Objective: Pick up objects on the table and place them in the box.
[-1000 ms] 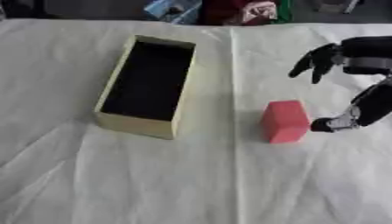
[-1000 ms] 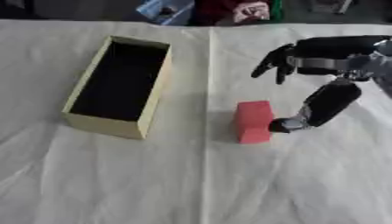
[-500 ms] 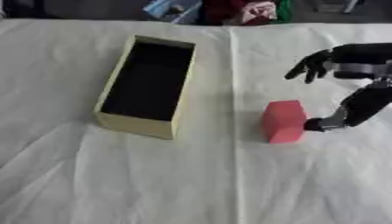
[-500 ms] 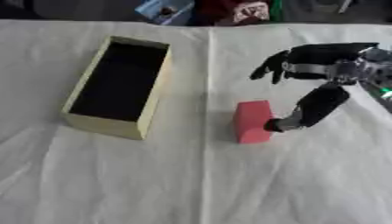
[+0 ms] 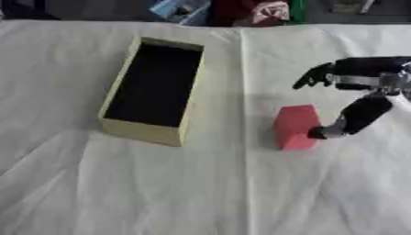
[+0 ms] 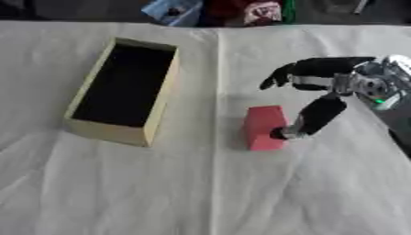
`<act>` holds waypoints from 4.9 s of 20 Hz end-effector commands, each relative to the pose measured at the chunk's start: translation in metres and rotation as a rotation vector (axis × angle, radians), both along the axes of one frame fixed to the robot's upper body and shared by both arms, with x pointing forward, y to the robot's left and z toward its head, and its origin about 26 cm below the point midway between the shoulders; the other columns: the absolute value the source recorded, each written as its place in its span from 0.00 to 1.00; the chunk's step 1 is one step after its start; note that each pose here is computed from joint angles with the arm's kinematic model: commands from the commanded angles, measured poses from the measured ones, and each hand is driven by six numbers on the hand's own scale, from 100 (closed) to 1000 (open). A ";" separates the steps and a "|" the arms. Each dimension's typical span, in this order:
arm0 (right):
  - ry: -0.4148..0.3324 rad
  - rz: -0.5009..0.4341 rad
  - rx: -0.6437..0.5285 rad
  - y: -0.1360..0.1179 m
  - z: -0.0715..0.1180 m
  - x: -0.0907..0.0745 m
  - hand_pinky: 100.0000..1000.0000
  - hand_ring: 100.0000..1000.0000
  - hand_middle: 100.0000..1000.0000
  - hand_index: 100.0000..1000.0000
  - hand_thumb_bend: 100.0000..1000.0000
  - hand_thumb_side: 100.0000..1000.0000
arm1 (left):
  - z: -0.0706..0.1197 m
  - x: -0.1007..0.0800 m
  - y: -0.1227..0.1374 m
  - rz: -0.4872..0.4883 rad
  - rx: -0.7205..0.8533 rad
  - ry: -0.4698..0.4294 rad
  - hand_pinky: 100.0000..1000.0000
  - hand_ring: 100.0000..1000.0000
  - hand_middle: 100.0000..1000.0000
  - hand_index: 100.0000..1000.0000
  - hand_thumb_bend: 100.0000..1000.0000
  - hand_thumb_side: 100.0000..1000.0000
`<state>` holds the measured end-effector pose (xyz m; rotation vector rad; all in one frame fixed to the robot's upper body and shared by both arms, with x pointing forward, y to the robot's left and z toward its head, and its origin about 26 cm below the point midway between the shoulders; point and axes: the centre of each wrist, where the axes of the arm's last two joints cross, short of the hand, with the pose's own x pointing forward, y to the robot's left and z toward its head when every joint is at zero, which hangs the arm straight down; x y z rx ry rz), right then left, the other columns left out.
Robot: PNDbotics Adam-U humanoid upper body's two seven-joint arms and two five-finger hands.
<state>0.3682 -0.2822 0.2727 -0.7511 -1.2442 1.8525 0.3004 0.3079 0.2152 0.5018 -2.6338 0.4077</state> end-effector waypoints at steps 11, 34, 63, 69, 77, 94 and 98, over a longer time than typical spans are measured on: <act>0.023 -0.059 -0.035 -0.004 -0.017 0.021 0.80 0.89 0.87 0.93 0.43 0.42 | 0.007 -0.003 -0.002 -0.014 0.015 -0.025 0.51 0.50 0.46 0.61 0.09 0.00; 0.023 -0.078 0.048 -0.002 -0.022 0.021 0.76 0.81 0.64 0.76 0.05 0.04 | 0.008 -0.002 -0.003 -0.023 0.016 -0.025 0.52 0.50 0.46 0.61 0.09 0.00; -0.323 0.107 0.297 0.100 0.109 0.041 0.77 0.73 0.57 0.66 0.00 0.00 | 0.007 -0.002 -0.005 -0.043 0.024 -0.020 0.52 0.50 0.47 0.61 0.09 0.00; -0.272 0.116 0.319 0.139 0.105 0.070 0.77 0.72 0.57 0.66 0.00 0.00 | 0.008 -0.001 -0.009 -0.065 0.023 -0.021 0.52 0.50 0.47 0.61 0.08 0.00; -0.212 0.091 0.338 0.184 0.078 0.098 0.77 0.72 0.56 0.66 0.00 0.00 | 0.010 0.001 -0.014 -0.096 0.023 -0.027 0.52 0.50 0.47 0.61 0.08 0.00; -0.135 0.041 0.197 0.195 0.028 0.123 0.85 0.84 0.79 0.87 0.12 0.17 | 0.011 0.001 -0.015 -0.107 0.022 -0.030 0.52 0.50 0.47 0.61 0.08 0.00; -0.137 0.055 0.185 0.195 0.033 0.122 0.88 0.88 0.87 0.91 0.37 0.33 | 0.011 0.001 -0.015 -0.108 0.022 -0.028 0.52 0.50 0.47 0.61 0.08 0.00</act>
